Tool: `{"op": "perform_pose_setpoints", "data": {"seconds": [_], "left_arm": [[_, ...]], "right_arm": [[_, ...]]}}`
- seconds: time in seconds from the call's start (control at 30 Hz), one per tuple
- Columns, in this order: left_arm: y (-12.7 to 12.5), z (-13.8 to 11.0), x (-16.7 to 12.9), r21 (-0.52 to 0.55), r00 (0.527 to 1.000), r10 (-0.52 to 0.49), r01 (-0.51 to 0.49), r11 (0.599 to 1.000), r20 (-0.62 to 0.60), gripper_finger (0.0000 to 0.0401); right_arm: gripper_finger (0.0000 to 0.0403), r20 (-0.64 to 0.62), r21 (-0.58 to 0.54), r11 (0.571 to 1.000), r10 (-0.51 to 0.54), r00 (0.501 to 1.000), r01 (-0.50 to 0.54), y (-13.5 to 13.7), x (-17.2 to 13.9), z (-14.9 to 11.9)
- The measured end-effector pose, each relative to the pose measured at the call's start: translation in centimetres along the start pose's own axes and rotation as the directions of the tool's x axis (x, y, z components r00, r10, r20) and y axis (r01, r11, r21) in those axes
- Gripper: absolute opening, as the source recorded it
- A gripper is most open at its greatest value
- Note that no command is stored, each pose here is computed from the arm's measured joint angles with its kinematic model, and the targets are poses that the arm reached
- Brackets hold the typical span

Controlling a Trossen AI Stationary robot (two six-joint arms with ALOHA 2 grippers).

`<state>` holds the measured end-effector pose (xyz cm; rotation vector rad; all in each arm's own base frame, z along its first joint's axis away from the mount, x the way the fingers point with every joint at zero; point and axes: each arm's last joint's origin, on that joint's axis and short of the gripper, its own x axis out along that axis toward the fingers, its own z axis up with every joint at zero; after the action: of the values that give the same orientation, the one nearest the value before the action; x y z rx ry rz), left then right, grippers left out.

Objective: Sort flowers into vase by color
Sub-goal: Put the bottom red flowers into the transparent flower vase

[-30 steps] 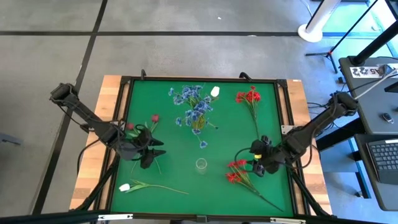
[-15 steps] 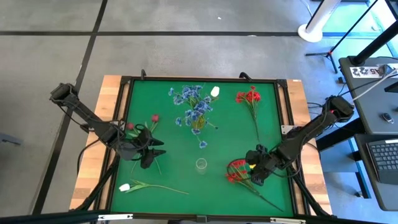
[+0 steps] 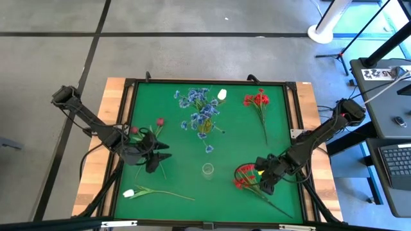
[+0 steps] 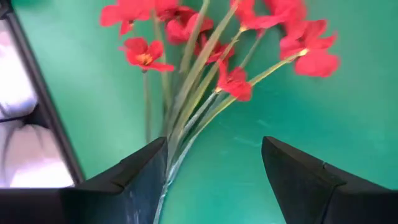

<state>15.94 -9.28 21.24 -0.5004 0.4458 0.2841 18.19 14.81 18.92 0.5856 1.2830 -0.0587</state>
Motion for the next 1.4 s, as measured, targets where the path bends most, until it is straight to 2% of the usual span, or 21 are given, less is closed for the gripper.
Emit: {"op": "perform_pose_setpoints", "data": {"seconds": [0.2, 0.43, 0.63, 1.0, 1.07, 1.17, 1.3, 1.37, 1.4], "left_arm": [[0.2, 0.3, 0.2, -0.006, 0.999, 0.031, -0.031, 0.999, 0.029, 0.0217], [0.6, 0.6, 0.5, -0.012, 0.998, 0.051, -0.05, 0.999, 0.028, 0.0217], [0.8, 0.8, 0.7, -0.019, 0.999, 0.052, -0.051, 0.998, 0.016, 0.0217], [0.8, 0.8, 0.8, -0.02, 0.999, 0.05, -0.05, 0.999, 0.013, 0.0217], [0.8, 0.8, 0.8, -0.02, 0.999, 0.05, -0.05, 0.999, 0.013, 0.0217], [0.8, 0.8, 0.8, -0.02, 0.999, 0.05, -0.049, 0.999, 0.013, 0.0217], [0.8, 0.8, 0.8, -0.02, 0.999, 0.049, -0.049, 0.999, 0.014, 0.0217], [0.8, 0.8, 0.8, -0.02, 0.999, 0.05, -0.049, 0.999, 0.014, 0.0217], [0.8, 0.8, 0.8, -0.02, 0.999, 0.05, -0.05, 0.999, 0.014, 0.0217]], "right_arm": [[0.0261, 0.028, 0.006, 0.995, -0.097, 0.995, 0.097, -0.7, 0.2, -0.1], [0.0261, -0.003, 0.008, 0.999, 0.037, 0.999, -0.037, 1.1, 2.3, 0.2], [0.0261, -0.013, -0.01, 0.999, 0.037, 0.999, -0.037, 1.6, 3.2, -0.3], [0.0256, -0.031, -0.028, 0.993, -0.117, 0.993, 0.116, 0.9, 6.5, -0.8], [0.024, -0.021, -0.037, 0.991, -0.131, 0.991, 0.13, 0.9, 6.4, -0.8], [0.019, -0.006, -0.053, 0.987, -0.153, 0.988, 0.152, 1.1, 5.9, -0.6], [0.0086, 0.023, -0.092, 0.975, -0.201, 0.979, 0.203, 1.5, 5.1, 0.0], [0.0031, 0.068, -0.101, 0.975, -0.192, 0.979, 0.198, 2.1, 4.5, 0.7], [0.0017, 0.091, -0.104, 0.975, -0.187, 0.978, 0.197, 2.4, 4.1, 1.1]]}}
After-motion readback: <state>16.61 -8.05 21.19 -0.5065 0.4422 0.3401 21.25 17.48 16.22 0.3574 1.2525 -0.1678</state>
